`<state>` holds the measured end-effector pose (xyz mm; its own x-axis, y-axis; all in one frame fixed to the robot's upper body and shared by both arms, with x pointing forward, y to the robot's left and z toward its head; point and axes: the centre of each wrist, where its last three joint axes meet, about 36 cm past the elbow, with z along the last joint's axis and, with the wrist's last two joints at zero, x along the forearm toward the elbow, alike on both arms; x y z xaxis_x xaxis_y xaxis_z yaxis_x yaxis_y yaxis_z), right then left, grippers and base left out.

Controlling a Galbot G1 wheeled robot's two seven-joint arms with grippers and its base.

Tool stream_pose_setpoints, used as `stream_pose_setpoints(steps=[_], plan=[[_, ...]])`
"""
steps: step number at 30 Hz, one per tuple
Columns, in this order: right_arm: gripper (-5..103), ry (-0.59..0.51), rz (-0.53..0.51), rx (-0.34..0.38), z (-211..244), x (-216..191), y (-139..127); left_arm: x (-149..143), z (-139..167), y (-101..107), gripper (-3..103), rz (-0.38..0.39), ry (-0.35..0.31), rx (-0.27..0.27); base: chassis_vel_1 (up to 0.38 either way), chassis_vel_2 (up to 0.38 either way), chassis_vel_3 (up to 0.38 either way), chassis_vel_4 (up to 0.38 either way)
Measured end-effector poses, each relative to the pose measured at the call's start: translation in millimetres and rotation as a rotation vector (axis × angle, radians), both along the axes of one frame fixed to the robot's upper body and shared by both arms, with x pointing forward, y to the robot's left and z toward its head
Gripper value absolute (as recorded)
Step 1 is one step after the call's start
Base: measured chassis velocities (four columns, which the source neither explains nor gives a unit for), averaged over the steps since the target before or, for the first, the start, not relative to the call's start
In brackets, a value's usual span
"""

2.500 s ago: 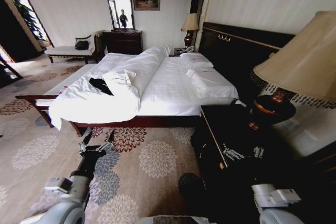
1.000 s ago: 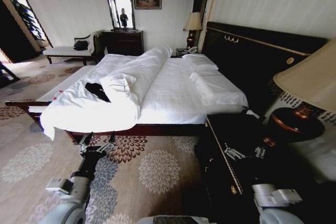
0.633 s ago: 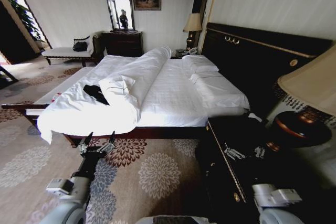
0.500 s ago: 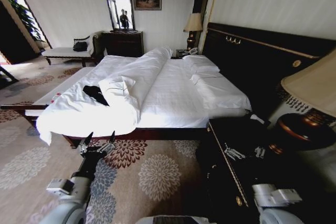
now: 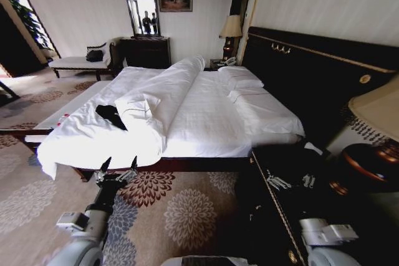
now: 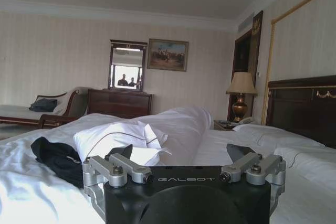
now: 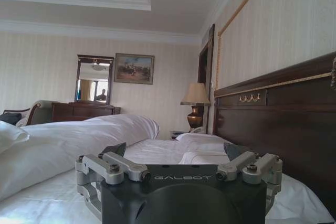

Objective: Fold the clothes on the bed.

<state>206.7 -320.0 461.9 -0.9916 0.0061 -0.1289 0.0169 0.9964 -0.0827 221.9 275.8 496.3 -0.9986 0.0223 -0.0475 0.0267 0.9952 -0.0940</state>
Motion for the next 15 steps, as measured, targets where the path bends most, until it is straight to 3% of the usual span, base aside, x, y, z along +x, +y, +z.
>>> stream_pose_setpoints(steps=[15], plan=[[100, 0.002, -0.002, -0.002, -0.5, -0.1, -0.3, 0.9, 0.7, 2.0, 100, -0.011, -0.002, 0.013, -0.101, 0.099, 0.101, -0.106]])
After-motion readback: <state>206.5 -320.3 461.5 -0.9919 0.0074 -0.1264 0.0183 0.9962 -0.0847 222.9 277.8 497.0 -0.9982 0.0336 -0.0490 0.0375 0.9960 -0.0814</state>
